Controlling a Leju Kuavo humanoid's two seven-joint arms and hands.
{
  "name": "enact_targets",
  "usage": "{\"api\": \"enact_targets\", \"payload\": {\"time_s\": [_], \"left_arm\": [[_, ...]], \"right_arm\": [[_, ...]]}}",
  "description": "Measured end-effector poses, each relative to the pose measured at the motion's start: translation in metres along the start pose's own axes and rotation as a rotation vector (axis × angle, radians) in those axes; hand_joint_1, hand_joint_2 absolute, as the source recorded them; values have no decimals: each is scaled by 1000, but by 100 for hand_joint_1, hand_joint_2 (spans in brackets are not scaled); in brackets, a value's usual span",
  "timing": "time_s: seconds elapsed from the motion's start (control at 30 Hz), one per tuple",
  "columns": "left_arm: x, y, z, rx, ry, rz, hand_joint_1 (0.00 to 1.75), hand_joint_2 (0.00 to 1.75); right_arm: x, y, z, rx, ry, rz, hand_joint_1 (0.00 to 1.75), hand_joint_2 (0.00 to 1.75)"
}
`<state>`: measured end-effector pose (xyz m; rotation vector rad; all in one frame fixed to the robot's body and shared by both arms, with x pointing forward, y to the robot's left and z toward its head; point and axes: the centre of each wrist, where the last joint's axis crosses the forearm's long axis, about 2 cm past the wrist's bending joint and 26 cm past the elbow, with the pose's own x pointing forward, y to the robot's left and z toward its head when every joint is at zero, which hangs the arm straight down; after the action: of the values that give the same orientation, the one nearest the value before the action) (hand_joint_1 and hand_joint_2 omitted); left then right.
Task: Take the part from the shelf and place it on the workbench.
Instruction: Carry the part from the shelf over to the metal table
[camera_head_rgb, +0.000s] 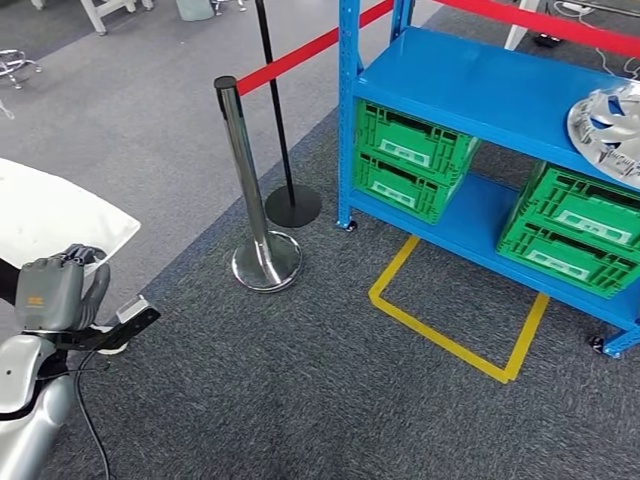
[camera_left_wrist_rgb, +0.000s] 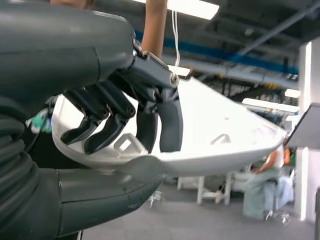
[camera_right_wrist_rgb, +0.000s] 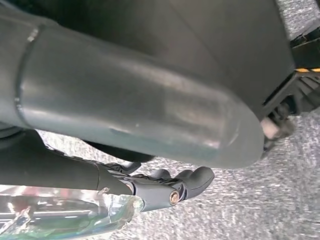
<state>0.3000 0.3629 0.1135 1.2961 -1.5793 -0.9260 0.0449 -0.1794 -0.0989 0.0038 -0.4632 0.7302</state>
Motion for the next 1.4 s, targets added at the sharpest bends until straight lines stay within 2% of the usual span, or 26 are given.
{"api": "enact_targets", "payload": {"time_s": [0.37, 0.87, 1.4], "left_arm": [[2, 2, -4, 2, -8, 3, 175, 175], [2, 0, 1, -12, 4, 17, 175, 175], [-11, 0, 17, -22, 40, 28, 175, 175]], "right_arm": [[0, -1, 0, -3, 1, -1, 0, 0], [-1, 0, 0, -2, 21, -3, 0, 0], [5, 2, -1, 0, 30, 3, 0, 0]]}}
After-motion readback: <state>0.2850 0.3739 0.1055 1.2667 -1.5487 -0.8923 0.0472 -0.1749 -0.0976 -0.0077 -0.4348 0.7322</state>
